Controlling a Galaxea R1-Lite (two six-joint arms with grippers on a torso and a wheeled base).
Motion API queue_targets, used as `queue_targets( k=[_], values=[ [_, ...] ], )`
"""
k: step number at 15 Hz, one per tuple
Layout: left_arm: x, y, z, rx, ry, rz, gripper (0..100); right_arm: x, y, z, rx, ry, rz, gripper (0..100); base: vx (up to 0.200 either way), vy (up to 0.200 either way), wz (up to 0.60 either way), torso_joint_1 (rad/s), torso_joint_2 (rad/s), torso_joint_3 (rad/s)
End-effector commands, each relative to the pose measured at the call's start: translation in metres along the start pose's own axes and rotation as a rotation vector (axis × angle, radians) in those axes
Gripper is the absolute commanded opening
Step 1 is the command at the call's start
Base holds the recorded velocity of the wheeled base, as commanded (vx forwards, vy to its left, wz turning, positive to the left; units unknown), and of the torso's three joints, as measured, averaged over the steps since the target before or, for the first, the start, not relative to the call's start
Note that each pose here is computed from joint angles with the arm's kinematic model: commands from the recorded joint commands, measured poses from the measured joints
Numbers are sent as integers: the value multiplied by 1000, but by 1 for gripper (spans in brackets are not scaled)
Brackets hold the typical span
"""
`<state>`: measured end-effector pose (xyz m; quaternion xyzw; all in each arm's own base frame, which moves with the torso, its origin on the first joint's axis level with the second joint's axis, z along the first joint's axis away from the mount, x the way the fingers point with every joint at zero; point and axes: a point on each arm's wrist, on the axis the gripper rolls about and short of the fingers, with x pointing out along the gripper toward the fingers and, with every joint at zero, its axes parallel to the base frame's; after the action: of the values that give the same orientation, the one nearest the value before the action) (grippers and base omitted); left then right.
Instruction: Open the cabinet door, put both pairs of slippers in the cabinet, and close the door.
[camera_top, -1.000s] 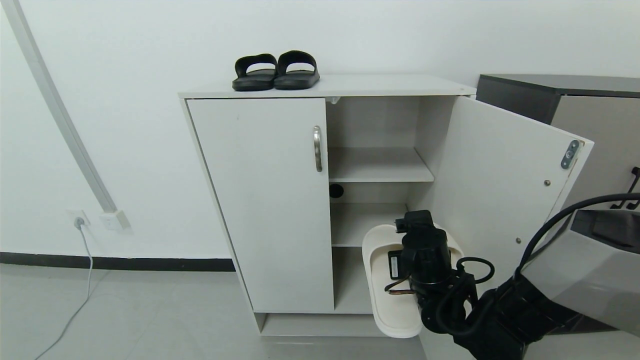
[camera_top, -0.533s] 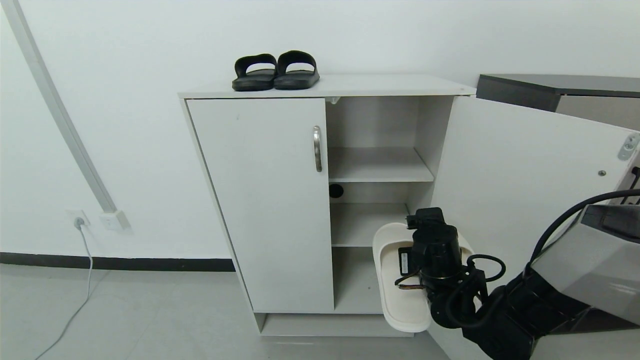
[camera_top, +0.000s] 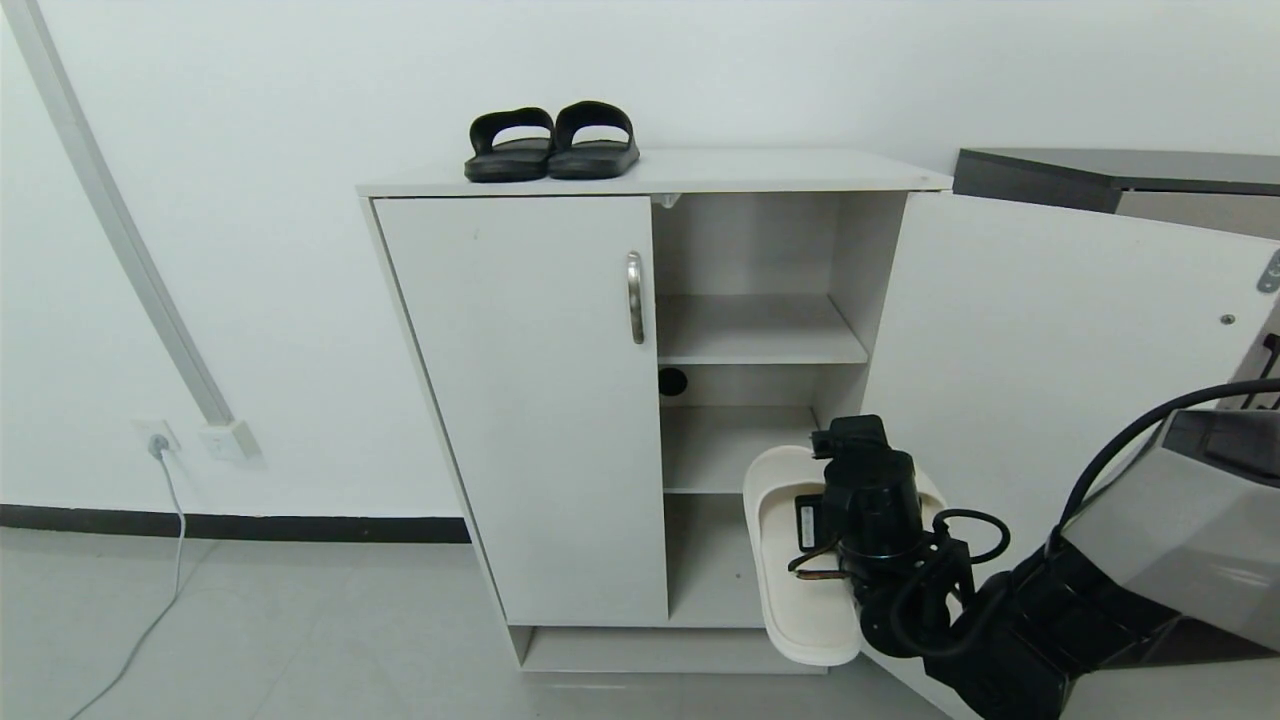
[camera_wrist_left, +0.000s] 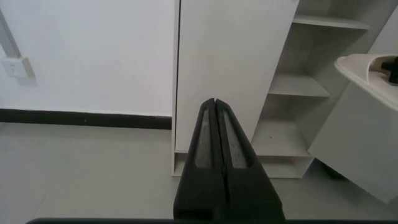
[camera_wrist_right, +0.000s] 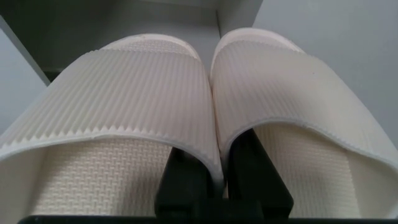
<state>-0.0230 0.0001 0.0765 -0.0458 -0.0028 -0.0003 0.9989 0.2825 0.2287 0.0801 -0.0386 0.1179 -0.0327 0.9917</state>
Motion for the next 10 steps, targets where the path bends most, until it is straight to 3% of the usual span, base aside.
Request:
queue_targets(
  k=[1,5,10],
  values=[
    [0,0,0,0,1,1,0,-4,9,-1,5,-10,46,0,0,0,0,0,0,0],
    [0,0,0,1,2,1,0,2,32,-14,2,-3,161,0,0,0,0,0,0,0],
    [0,0,0,1,1,1,0,45,55,-37,34,-11,134,0,0,0,0,0,0,0]
  ],
)
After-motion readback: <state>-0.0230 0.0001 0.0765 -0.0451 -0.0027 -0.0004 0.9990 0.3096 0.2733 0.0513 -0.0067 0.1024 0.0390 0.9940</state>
